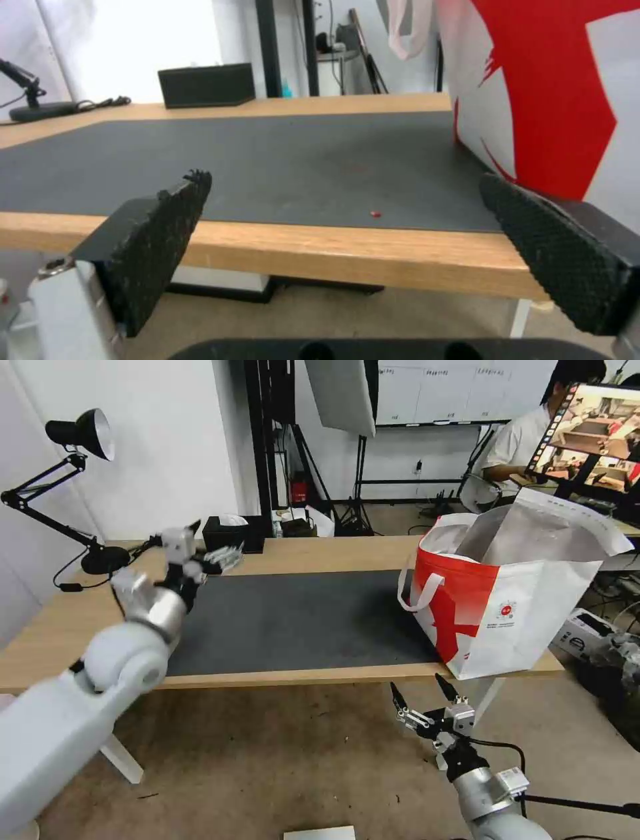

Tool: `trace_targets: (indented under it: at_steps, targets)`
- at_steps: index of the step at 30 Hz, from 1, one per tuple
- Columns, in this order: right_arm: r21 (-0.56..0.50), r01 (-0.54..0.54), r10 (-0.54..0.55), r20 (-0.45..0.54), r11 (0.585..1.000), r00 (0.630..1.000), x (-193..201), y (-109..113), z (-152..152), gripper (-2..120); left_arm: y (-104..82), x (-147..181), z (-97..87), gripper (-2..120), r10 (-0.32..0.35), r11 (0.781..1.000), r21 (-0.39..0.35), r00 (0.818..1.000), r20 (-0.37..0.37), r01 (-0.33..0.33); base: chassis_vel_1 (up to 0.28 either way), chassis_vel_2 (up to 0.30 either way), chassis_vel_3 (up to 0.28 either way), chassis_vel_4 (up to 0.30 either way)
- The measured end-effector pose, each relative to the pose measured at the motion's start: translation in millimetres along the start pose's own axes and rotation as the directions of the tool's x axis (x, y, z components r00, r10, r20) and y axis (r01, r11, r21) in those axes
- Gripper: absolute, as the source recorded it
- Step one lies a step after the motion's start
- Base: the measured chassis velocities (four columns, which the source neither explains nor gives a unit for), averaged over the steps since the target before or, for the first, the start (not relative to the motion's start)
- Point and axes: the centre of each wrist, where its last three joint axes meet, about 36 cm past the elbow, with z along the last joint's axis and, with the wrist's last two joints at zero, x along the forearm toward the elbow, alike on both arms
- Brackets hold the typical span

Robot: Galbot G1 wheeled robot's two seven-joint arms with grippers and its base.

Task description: Pick up the trash from the table and place it into the takeout bag.

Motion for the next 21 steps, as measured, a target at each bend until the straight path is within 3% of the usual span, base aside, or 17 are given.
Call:
trace_targets:
  at_steps: [1,4,5,8,12,21]
  targets:
    - [0.000,0.000,0.000,0.000,1.000,1.000,0,0,0,100,0.0,0,0.0,100,0.000,1.000,0.000,1.000,0.000,0.000,0.000,0.000,0.000,0.000]
    - [0.000,0.000,0.000,0.000,1.000,1.000,0,0,0,100,-2.3,39,29.4,100,-0.074,0.997,-0.003,0.997,-0.017,0.074,0.000,0.000,0.000,0.000]
    - [0.000,0.000,0.000,0.000,1.000,1.000,0,0,0,100,-2.3,39,29.4,100,-0.074,0.997,-0.003,0.997,-0.017,0.074,0.000,0.000,0.000,0.000]
    - [0.000,0.000,0.000,0.000,1.000,1.000,0,0,0,100,-10.6,81,62.1,100,-0.113,0.994,-0.007,0.993,-0.047,0.112,0.000,0.000,0.000,0.000]
    - [0.000,0.000,0.000,0.000,1.000,1.000,0,0,0,100,-20.4,108,82.1,100,-0.142,0.990,0.013,0.987,-0.075,0.143,0.000,0.000,0.000,0.000]
    - [0.000,0.000,0.000,0.000,1.000,1.000,0,0,0,100,-36.4,134,99.5,100,-0.179,0.981,0.052,0.979,-0.102,0.185,0.000,0.000,0.000,0.000]
